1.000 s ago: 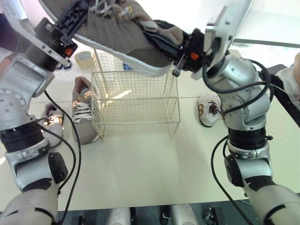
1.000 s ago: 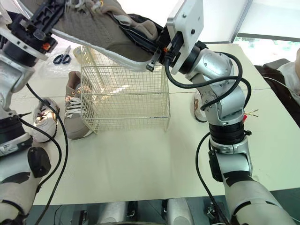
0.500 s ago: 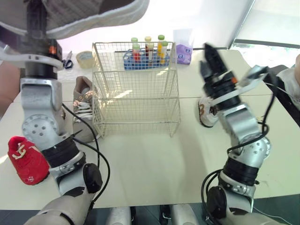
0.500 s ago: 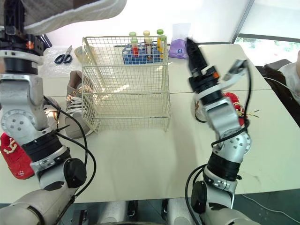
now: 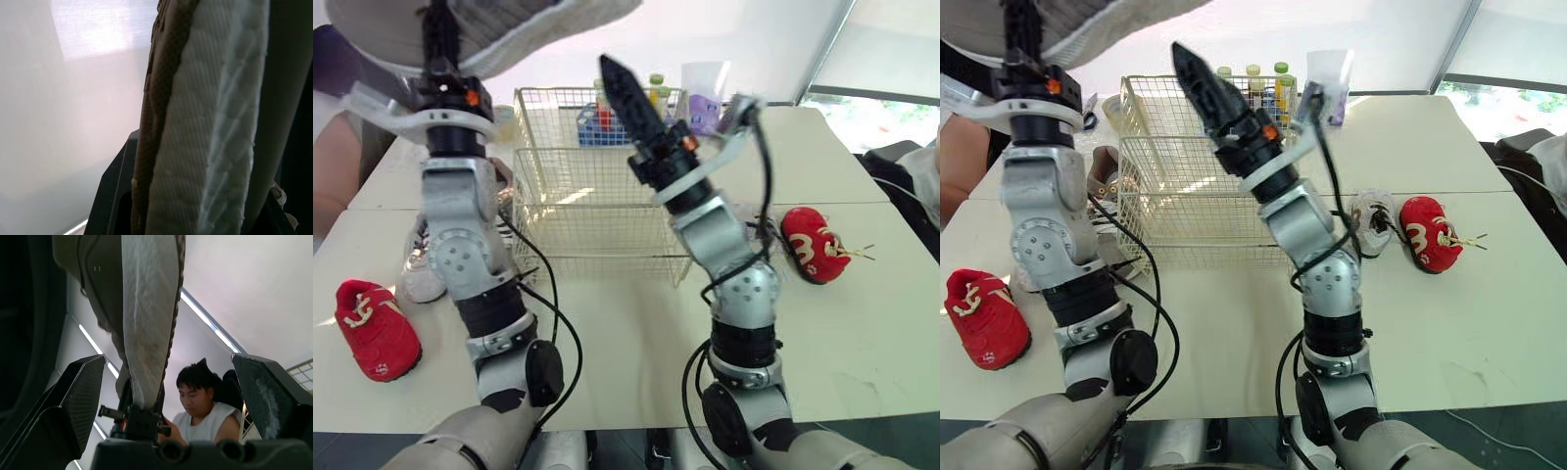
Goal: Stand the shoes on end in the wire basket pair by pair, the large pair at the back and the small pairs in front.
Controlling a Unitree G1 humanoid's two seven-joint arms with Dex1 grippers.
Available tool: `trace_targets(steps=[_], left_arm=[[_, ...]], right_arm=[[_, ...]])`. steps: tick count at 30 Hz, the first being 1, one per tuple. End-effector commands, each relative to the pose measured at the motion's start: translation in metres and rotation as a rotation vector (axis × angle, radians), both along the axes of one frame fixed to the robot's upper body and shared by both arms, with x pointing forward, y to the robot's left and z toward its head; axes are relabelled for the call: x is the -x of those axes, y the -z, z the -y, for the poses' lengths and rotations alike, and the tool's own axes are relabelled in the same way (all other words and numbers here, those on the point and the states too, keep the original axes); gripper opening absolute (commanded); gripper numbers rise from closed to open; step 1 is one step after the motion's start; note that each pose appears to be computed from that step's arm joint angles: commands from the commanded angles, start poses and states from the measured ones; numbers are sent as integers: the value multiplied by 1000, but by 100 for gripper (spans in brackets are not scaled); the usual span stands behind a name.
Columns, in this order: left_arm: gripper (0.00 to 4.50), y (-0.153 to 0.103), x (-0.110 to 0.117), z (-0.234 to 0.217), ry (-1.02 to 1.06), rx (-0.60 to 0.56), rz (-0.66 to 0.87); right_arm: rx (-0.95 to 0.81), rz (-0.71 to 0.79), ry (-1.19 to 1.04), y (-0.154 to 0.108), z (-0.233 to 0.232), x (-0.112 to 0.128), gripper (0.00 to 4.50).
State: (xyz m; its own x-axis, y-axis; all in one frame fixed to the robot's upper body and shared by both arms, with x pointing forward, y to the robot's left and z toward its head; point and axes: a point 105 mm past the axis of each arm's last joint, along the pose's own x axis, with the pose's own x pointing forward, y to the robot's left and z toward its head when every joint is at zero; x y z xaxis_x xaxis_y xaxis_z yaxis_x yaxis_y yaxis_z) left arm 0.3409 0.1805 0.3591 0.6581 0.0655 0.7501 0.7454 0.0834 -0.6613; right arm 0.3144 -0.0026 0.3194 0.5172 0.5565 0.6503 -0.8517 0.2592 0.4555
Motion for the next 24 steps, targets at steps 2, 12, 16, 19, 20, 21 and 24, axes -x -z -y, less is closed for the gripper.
trace_targets(steps=[2,12,16,19,20,21,24], left_arm=[[101,-12,17,14,8,-9,63],[101,14,24,44,73,-26,-27],[101,21,21,40,60,-3,-62],[101,23,19,37,52,4,-73],[101,24,18,37,51,8,-82],[101,26,16,35,49,18,-94],[101,32,13,31,45,46,-118]], right_arm=[[-37,94,70,-21,-12,-5,446],[-100,193,116,-53,-8,-8,446],[-115,233,83,-63,-9,4,446],[-111,245,72,-64,-11,8,446],[-110,250,69,-65,-11,9,446],[-109,256,64,-66,-12,10,446],[-95,269,55,-67,-14,13,446]])
